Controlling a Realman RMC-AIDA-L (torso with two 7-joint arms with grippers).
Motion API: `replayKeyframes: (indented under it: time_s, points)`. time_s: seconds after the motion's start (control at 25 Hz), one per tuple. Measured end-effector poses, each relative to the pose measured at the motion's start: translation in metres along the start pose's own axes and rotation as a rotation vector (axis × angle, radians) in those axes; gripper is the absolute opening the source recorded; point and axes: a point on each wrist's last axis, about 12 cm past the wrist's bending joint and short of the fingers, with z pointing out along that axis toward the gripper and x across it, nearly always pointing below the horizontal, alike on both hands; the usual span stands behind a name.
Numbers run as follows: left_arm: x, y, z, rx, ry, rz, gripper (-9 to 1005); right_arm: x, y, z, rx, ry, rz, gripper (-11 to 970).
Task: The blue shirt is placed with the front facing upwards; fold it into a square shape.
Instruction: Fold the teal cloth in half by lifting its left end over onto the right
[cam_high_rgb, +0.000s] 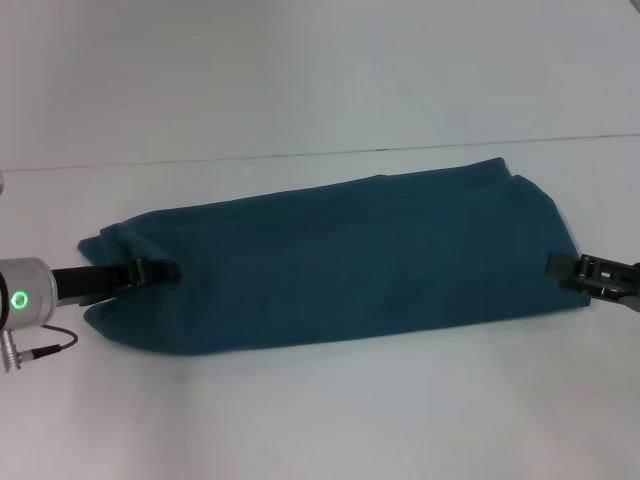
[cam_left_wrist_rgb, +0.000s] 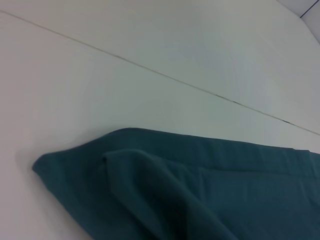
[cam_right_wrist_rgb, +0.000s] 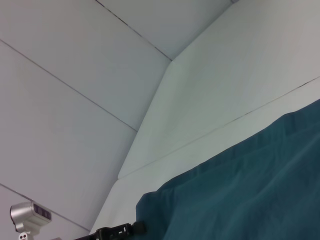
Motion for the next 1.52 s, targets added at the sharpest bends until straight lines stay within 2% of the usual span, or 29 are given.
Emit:
replayKeyframes:
  time_s: [0.16, 0.28, 0.56, 0.72, 1.0, 1.24, 1.36, 1.52]
  points:
    - [-0.001, 0.000, 0.000, -0.002, 0.000, 0.003, 528, 0.000, 0.000, -0.001, 0.001, -0.006, 0.001, 897]
    - [-0.001, 0.001, -0.001, -0.003, -0.001, 0.000, 316, -0.001, 0.000, -0.001, 0.002, -0.009, 0.002, 897]
    - [-0.004, 0.002, -0.006, 0.018, -0.018, -0.014, 208, -0.001, -0.001, -0.001, 0.005, -0.012, 0.002, 898]
    - [-0.004, 0.012, -0.017, 0.039, -0.033, -0.055, 146, -0.001, -0.001, -0.001, 0.006, -0.014, 0.006, 898]
    - [0.007, 0.049, -0.048, -0.006, -0.105, -0.181, 135, 0.002, -0.003, -0.002, 0.004, -0.031, 0.034, 898]
    - [0.015, 0.083, -0.080, -0.089, -0.175, -0.260, 134, 0.002, -0.004, -0.003, 0.005, -0.037, 0.036, 898]
    - [0.014, 0.094, -0.091, -0.129, -0.206, -0.284, 134, 0.002, -0.005, -0.003, 0.011, -0.038, 0.040, 897]
    - [0.011, 0.102, -0.097, -0.181, -0.230, -0.317, 133, 0.005, -0.007, -0.003, 0.022, -0.038, 0.050, 897]
